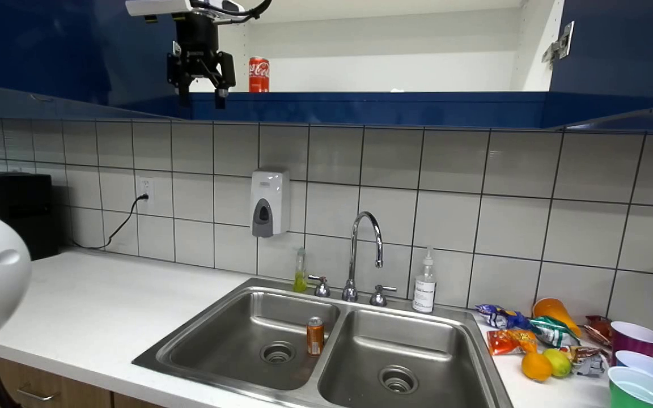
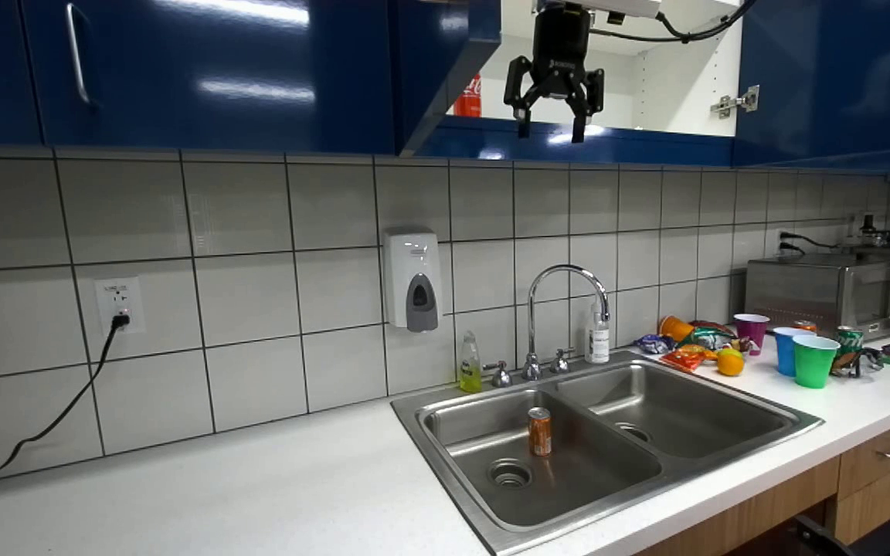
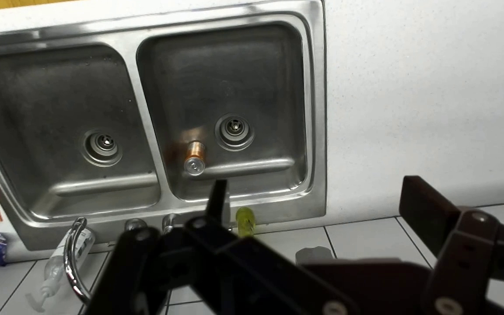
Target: Pick up the can from the cabinet and put it in the sink
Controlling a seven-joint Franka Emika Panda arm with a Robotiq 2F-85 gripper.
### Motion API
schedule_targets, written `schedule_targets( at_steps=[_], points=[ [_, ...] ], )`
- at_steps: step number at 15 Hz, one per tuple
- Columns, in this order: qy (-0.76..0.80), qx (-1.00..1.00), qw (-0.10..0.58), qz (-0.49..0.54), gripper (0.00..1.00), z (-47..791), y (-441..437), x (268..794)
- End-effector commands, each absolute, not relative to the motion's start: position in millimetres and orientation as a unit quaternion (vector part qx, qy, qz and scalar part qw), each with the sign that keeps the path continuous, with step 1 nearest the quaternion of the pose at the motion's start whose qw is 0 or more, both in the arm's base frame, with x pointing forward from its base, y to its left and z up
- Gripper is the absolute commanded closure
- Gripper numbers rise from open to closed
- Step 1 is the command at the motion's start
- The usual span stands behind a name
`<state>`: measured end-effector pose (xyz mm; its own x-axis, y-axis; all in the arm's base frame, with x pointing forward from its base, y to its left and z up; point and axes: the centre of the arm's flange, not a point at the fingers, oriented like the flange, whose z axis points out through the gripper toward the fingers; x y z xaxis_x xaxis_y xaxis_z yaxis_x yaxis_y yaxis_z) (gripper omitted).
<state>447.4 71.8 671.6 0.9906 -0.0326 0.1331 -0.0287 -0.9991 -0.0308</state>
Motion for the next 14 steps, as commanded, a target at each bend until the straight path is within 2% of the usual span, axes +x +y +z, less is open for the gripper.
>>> schedule_targets(
  at_steps=[1, 14],
  points=[
    [0.015, -0.996, 0.001, -0.087, 0.0, 690.3, 76.2, 452.0],
    [0.014, -0.987, -0.015, -0.158, 0.0, 743.3, 72.1, 488.7]
  ],
)
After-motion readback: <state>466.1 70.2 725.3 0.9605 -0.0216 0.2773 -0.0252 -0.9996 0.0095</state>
